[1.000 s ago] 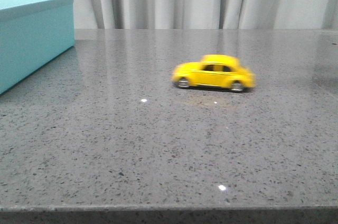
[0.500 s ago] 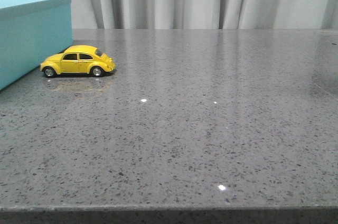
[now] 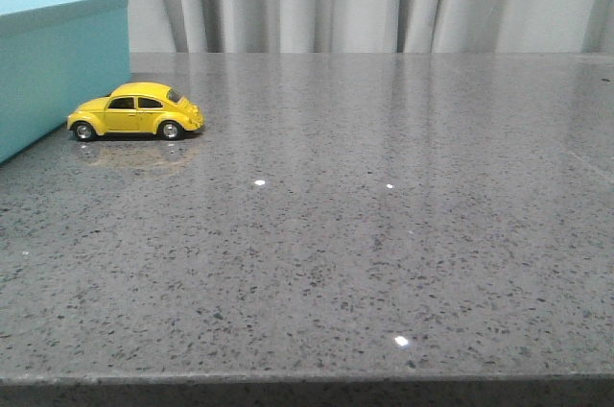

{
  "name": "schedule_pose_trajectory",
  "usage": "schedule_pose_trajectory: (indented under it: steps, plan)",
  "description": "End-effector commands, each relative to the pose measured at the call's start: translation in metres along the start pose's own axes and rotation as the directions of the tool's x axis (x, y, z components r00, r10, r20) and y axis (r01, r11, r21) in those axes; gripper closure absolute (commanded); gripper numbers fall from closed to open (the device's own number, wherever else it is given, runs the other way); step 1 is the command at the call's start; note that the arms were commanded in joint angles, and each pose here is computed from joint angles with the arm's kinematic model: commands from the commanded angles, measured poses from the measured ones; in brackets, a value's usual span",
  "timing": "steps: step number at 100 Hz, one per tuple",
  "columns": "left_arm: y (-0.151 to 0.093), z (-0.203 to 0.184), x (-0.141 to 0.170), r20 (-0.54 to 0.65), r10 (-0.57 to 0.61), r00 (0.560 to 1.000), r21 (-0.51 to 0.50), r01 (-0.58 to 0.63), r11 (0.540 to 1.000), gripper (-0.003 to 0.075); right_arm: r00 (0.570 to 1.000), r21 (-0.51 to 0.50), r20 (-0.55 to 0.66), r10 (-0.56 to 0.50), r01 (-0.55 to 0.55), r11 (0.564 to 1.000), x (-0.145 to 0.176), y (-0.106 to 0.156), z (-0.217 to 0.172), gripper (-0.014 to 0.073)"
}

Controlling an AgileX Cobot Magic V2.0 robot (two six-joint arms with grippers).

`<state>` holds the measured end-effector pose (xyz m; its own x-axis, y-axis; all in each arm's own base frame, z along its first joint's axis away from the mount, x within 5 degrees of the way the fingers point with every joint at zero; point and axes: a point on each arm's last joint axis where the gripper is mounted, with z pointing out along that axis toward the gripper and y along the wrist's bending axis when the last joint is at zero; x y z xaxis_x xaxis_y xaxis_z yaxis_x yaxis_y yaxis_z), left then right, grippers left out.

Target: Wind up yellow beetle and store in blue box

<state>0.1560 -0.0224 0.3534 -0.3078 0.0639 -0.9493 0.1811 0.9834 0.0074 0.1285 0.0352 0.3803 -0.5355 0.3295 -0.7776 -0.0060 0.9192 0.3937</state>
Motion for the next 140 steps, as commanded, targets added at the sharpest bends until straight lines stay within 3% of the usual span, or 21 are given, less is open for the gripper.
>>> schedule_pose_trajectory:
  steps: [1,14,26,42,62,72,83,92,103,140]
  plan:
    - [-0.005,0.005,-0.030,0.074,0.058,0.996,0.026,-0.060,0.998,0.0220,0.996,-0.066,0.092,0.005,0.001,0.998,-0.009,0.006,-0.014,0.0130]
    - [-0.015,0.027,-0.050,0.041,0.224,0.974,0.088,-0.227,0.970,0.0227,0.995,-0.078,0.096,0.015,-0.007,0.997,-0.008,0.006,-0.016,0.0130]
    - [-0.028,0.048,-0.064,-0.004,0.410,0.912,0.178,-0.403,0.898,0.0227,0.995,-0.078,0.097,0.007,0.001,0.997,-0.008,0.006,-0.016,0.0130]
    - [-0.043,0.078,-0.080,-0.125,0.509,0.852,0.332,-0.448,0.830,0.0227,0.995,-0.076,0.100,-0.020,0.027,0.997,-0.008,0.006,-0.016,0.0130]
    - [-0.063,0.111,-0.087,-0.179,0.688,0.703,0.524,-0.524,0.672,0.0227,0.994,-0.076,0.104,-0.035,0.043,0.996,-0.008,0.006,-0.016,0.0130]
    - [-0.070,0.130,-0.084,-0.213,0.730,0.649,0.586,-0.513,0.627,0.0227,0.993,-0.074,0.106,-0.054,0.062,0.995,-0.008,0.006,-0.016,0.0130]
    - [-0.076,0.148,-0.081,-0.222,0.769,0.599,0.599,-0.539,0.592,0.0227,0.993,-0.074,0.106,-0.054,0.062,0.995,-0.008,0.006,-0.016,0.0130]
    - [-0.081,0.161,-0.074,-0.211,0.834,0.510,0.610,-0.598,0.520,0.0227,0.993,-0.074,0.106,-0.054,0.062,0.995,-0.008,0.006,-0.016,0.0130]
    - [-0.086,0.174,-0.064,-0.227,0.873,0.431,0.620,-0.628,0.471,0.0227,0.993,-0.074,0.106,-0.054,0.062,0.995,-0.008,0.006,-0.016,0.0130]
    - [-0.089,0.209,-0.045,-0.232,0.880,0.414,0.611,-0.643,0.463,0.0227,0.993,-0.076,0.108,-0.054,0.062,0.995,-0.009,0.006,-0.016,0.0130]
